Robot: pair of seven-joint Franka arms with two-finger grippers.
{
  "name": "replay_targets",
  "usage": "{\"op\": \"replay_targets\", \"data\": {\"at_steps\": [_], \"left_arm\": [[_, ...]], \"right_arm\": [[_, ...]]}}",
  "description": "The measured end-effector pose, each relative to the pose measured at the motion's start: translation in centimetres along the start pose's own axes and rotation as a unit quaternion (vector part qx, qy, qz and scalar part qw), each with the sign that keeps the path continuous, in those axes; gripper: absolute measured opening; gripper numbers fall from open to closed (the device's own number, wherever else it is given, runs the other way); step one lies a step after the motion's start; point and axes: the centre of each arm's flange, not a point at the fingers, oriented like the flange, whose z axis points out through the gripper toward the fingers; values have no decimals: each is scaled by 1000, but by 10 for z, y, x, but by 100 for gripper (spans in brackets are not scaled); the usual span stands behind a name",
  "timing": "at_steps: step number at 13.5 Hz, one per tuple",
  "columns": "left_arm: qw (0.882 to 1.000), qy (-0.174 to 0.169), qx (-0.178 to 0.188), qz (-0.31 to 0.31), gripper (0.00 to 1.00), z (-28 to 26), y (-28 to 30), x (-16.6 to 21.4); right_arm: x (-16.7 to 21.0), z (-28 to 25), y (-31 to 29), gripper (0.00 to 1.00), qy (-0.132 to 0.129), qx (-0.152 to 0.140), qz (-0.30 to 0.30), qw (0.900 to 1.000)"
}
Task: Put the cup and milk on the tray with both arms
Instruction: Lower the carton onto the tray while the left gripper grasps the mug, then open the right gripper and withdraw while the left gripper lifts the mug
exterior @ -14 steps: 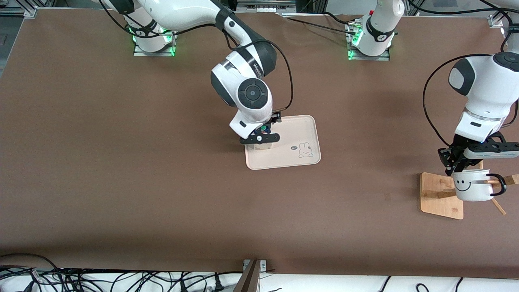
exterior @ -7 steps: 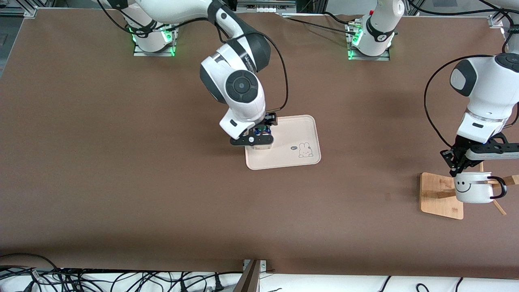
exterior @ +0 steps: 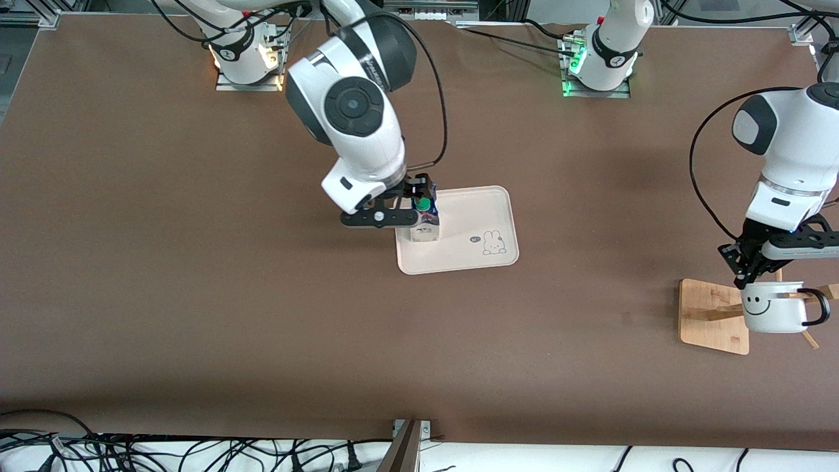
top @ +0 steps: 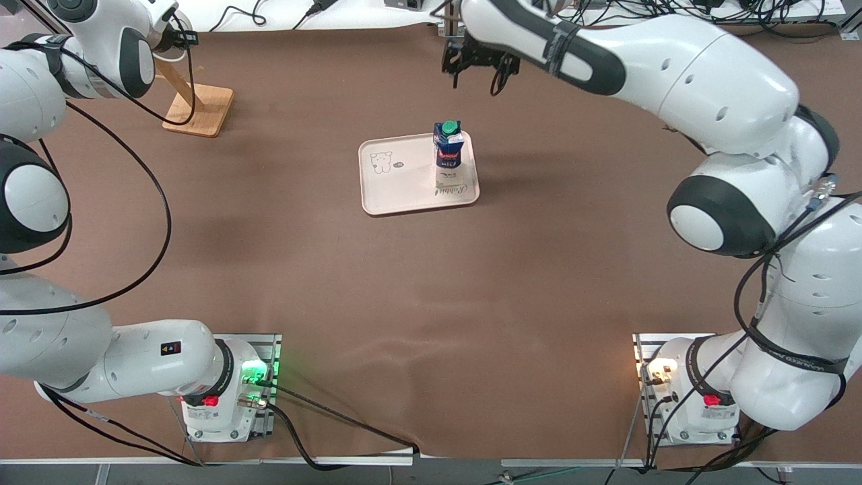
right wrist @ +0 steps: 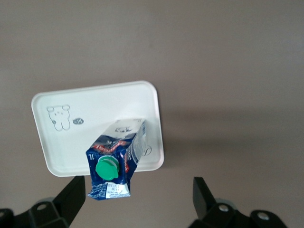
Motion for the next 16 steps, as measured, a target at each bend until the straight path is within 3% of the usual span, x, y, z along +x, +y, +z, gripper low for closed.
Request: {"op": "replay_targets", "data": {"at_steps": [3, 7, 10, 16], "left_arm": [[1000, 3, -3, 1, 6, -3, 7, 2], [1000, 5, -9, -3, 6, -10, 19, 6], [1000, 6, -15, -5, 6, -17, 32, 9], [999, -12, -29, 7, 6, -42, 72, 14]], "right_arm": [[17, -59, 57, 100, 19, 14, 36, 999], [35, -94, 156, 100, -15, 0, 38, 999], [54, -118, 223, 100, -9, 9, 65, 998], [64, -146, 318, 100, -8, 14, 57, 998]]}}
